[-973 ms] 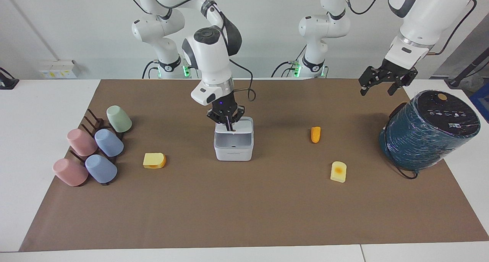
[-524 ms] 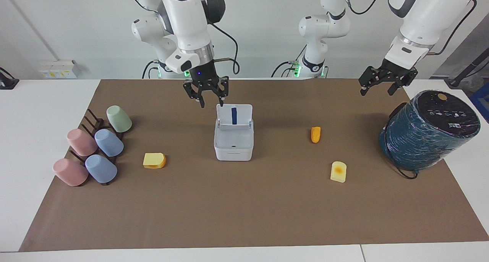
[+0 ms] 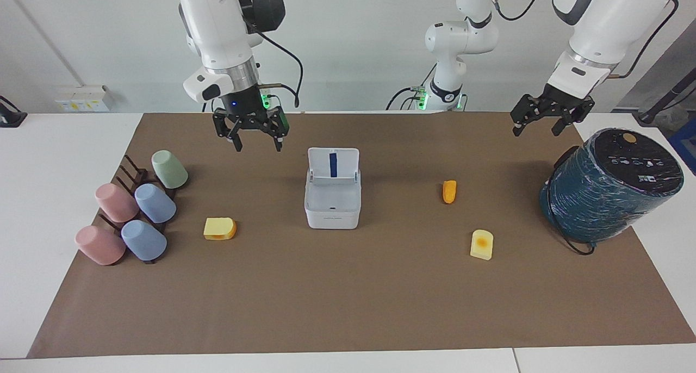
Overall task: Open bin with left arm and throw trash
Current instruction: 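Carry the lid away with the right gripper and withdraw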
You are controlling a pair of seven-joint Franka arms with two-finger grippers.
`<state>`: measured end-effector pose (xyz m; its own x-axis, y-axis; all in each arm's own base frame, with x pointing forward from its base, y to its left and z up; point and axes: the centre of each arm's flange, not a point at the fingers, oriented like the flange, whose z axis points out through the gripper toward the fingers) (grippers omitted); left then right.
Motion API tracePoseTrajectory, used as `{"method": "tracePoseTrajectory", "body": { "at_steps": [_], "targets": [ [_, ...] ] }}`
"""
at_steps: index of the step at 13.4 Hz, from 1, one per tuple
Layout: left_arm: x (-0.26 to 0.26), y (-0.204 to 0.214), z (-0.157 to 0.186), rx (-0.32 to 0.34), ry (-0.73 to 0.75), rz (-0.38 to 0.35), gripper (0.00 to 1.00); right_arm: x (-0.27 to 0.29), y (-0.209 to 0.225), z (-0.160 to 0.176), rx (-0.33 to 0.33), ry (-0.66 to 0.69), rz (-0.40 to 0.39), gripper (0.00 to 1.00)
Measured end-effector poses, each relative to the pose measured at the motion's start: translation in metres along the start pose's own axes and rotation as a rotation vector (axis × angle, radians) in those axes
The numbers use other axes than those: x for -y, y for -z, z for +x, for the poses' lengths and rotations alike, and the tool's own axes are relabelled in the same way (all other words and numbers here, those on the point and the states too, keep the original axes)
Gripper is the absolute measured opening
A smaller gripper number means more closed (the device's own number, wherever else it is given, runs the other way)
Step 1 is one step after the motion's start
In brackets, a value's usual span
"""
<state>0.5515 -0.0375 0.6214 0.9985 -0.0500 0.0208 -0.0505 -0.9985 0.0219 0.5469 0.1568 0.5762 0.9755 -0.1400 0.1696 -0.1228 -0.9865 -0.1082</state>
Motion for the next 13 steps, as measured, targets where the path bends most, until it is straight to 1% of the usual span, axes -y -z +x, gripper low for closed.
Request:
{"method": "tracePoseTrajectory", "body": {
  "at_steps": [3, 8, 13],
  "targets": [
    [0.000, 0.000, 0.000, -0.001, 0.000, 0.000, 1.00, -0.031, 0.001, 0.012, -0.002, -0.018, -0.015, 1.00],
    [0.000, 0.000, 0.000, -0.002, 0.000, 0.000, 1.00, -0.102, 0.013, 0.027, 0.055, -0.023, -0.055, 1.00],
    [0.000, -0.007, 0.005, 0.005, -0.001, 0.000, 1.00, -0.152, 0.040, 0.032, 0.104, 0.003, -0.081, 1.00]
  ]
}}
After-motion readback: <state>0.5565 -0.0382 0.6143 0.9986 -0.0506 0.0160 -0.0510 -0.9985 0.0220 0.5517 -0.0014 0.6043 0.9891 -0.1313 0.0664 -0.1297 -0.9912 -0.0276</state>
